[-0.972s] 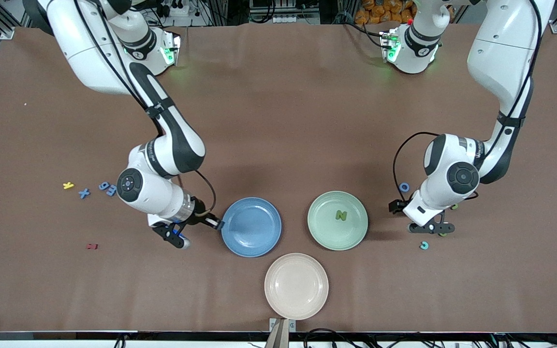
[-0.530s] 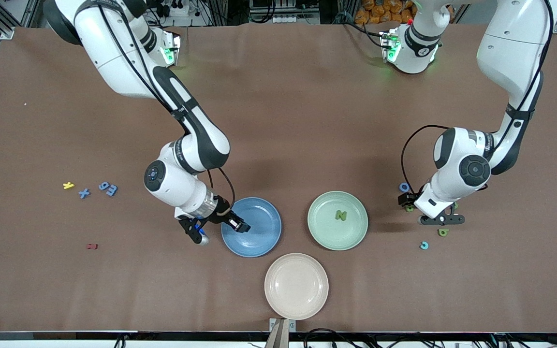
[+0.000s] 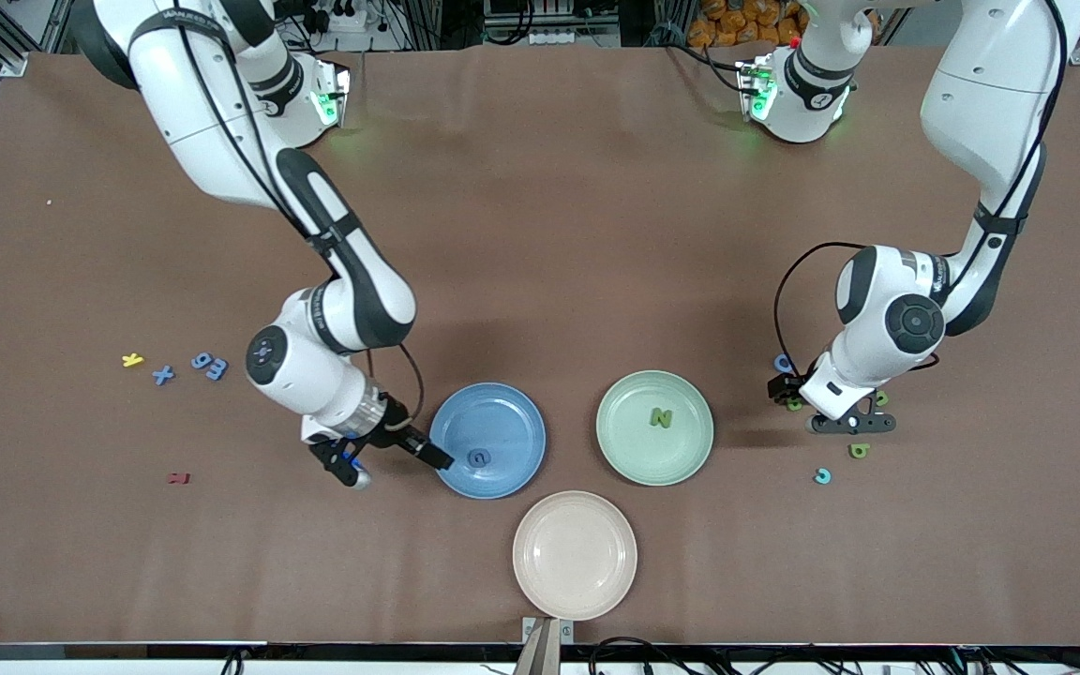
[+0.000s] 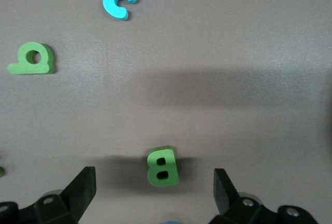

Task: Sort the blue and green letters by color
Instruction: 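Release the N in the green plate while the right gripper drops the G, then grasp the green B with the left gripper and place it in the plate, then grasp the blue X with the right gripper while the left gripper withdraws, then carry the X to the blue plate while the left gripper grasps the u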

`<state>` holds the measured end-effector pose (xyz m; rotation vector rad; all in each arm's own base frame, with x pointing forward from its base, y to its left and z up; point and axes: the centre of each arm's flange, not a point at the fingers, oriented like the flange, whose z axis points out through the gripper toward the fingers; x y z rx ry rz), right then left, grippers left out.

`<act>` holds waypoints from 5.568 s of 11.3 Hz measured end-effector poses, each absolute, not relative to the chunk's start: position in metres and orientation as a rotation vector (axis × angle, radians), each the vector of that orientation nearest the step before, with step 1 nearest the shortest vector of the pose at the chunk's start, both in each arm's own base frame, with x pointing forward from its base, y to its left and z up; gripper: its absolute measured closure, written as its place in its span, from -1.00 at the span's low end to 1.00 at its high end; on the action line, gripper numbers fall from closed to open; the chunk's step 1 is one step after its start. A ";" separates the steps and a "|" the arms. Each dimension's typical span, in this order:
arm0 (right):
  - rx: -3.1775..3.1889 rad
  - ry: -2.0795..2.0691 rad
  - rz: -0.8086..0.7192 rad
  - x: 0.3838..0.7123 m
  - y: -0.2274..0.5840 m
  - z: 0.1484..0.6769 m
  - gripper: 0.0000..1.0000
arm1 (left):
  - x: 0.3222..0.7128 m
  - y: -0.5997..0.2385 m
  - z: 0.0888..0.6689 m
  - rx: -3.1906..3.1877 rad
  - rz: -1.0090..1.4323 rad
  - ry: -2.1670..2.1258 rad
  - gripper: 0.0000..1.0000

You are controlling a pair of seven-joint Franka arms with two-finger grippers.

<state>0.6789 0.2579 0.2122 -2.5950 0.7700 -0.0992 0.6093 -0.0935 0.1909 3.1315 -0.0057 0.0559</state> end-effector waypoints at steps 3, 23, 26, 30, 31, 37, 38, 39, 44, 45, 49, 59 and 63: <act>-2.749 0.572 -0.123 0.663 0.178 0.195 -1.00 | 0.607 -0.095 0.180 3.125 0.059 -0.008 -1.00; -3.034 -0.854 0.074 0.550 -0.178 0.177 -1.00 | 0.625 -0.232 0.252 3.070 0.141 0.311 0.43; -3.050 -0.858 0.062 0.550 -0.180 0.169 -1.00 | 0.611 -0.294 0.246 3.026 0.125 0.467 0.43; -3.051 -0.856 0.051 0.551 -0.178 0.168 -1.00 | 0.613 -0.320 0.236 3.007 0.124 0.509 -0.07; -3.051 -0.850 0.042 0.552 -0.177 0.169 -1.00 | 0.615 -0.316 0.236 3.020 0.131 0.477 -0.29; -3.063 -0.847 0.008 0.555 -0.175 0.166 -1.00 | 0.645 -0.215 0.241 3.103 0.051 0.210 -1.00; -3.065 -0.847 0.009 0.555 -0.175 0.164 -1.00 | 0.647 -0.198 0.238 3.114 0.046 0.194 -1.00; -3.066 -0.847 0.011 0.555 -0.175 0.163 -1.00 | 0.648 -0.181 0.236 3.137 0.052 0.162 -1.00; -3.070 -0.849 -0.012 0.561 -0.175 0.168 -0.13 | 0.651 -0.082 0.230 3.170 0.016 -0.011 -1.00; -3.071 -0.849 -0.015 0.562 -0.175 0.169 0.15 | 0.651 -0.059 0.228 3.169 0.005 -0.023 -1.00; -3.061 -0.857 -0.018 0.567 -0.171 0.172 0.19 | 0.644 0.019 0.222 3.160 -0.032 -0.070 -1.00; -2.932 -0.669 -0.109 0.641 -0.069 0.231 0.30 | 0.613 0.040 0.186 3.110 0.102 -0.097 -1.00; -2.958 -0.385 -0.112 0.660 0.063 0.253 0.30 | 0.605 0.043 0.178 3.105 0.101 -0.087 -1.00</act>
